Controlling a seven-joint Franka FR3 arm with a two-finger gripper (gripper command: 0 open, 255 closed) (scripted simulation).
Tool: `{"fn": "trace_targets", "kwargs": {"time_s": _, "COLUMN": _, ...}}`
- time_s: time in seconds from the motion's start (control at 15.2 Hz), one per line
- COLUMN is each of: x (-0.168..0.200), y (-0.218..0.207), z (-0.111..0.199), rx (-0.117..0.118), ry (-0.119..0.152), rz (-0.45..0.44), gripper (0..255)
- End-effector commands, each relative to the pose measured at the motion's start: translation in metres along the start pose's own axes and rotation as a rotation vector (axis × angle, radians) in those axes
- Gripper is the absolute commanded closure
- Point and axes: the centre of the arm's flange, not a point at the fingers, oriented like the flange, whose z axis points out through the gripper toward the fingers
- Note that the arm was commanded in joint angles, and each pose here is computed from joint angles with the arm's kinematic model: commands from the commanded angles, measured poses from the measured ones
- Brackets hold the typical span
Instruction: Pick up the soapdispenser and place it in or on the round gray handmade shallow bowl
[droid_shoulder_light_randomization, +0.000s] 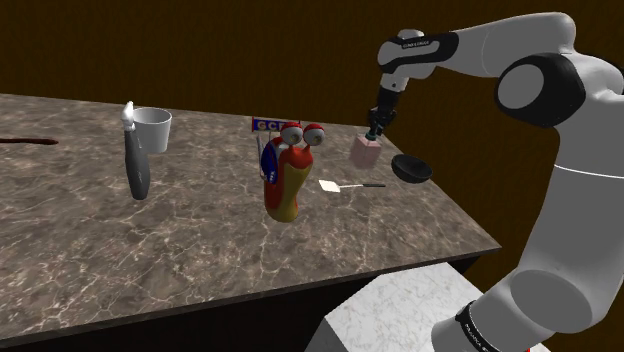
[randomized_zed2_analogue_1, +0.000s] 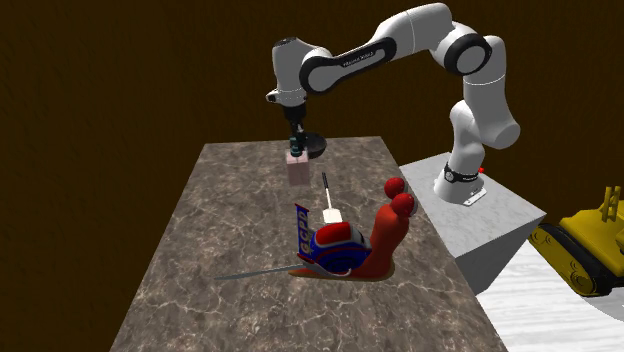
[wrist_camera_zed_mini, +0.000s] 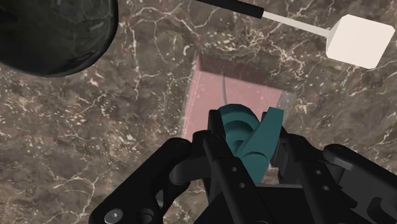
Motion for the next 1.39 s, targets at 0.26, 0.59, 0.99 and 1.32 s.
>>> {"fn": "trace_targets", "kwargs": {"time_s": 0.26, "x": -0.003, "y": -0.001, "z": -0.031, "rx": 0.000, "ry": 0.000, "rz": 0.000, "gripper": 255}}
{"fn": "trace_targets", "kwargs": {"time_s": 0.59, "x": -0.005, "y": -0.001, "z": -0.058, "rx": 0.000, "ry": 0.000, "rz": 0.000, "gripper": 255}}
{"fn": "trace_targets", "kwargs": {"time_s": 0.99, "x": -0.008, "y": -0.001, "z": -0.089, "rx": 0.000, "ry": 0.000, "rz": 0.000, "gripper": 255}}
{"fn": "trace_targets", "kwargs": {"time_s": 1.32, "x": -0.011, "y": -0.002, "z": -0.116, "rx": 0.000, "ry": 0.000, "rz": 0.000, "gripper": 255}}
